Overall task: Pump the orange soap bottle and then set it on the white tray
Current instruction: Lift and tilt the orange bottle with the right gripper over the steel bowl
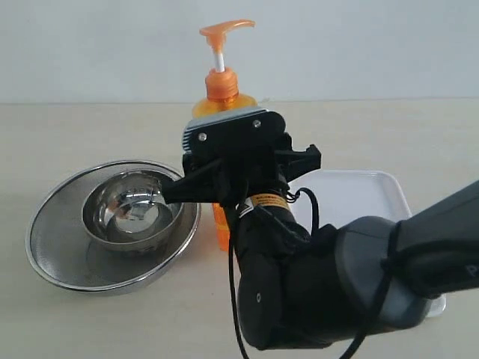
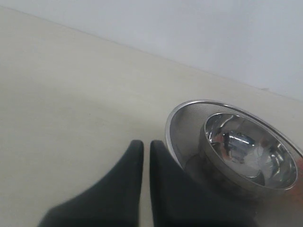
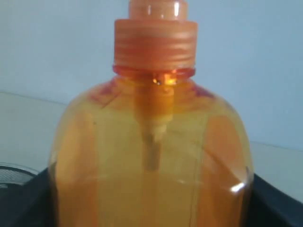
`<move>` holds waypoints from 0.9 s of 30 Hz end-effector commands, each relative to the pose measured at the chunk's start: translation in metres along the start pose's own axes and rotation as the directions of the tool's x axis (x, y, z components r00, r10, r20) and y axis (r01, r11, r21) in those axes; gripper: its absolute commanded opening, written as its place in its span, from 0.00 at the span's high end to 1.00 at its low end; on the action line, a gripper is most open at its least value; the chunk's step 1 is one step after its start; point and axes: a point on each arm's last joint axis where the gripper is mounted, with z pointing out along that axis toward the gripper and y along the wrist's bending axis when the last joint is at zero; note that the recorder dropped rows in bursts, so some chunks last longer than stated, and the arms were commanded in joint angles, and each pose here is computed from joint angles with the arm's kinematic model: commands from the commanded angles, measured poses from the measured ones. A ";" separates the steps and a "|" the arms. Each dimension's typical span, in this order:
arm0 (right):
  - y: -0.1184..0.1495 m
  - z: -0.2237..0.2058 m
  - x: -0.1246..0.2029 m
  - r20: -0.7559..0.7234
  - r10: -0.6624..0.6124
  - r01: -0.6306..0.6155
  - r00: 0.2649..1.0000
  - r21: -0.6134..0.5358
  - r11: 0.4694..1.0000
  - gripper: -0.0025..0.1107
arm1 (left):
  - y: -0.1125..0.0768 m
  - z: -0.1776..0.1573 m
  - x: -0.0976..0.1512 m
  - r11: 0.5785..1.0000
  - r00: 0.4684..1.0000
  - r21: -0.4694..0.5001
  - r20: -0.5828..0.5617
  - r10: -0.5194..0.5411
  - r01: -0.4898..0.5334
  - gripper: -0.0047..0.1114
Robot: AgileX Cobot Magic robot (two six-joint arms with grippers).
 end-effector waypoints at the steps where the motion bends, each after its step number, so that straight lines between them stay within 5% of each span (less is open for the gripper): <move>1: 0.003 -0.008 -0.016 0.087 0.008 -0.009 0.996 0.011 1.000 0.98 | 0.000 0.000 0.001 1.000 1.000 0.002 0.001 -0.006 0.006 0.92; 7: 0.005 -0.010 -0.015 0.077 -0.196 0.195 0.978 0.029 0.980 0.98 | 0.000 0.000 0.001 1.000 1.000 0.002 0.001 -0.006 0.006 0.92; 27: 0.010 -0.012 -0.011 0.080 -0.255 0.255 0.964 0.008 0.967 0.98 | 0.000 0.000 0.001 1.000 1.000 0.002 0.001 -0.006 0.006 0.92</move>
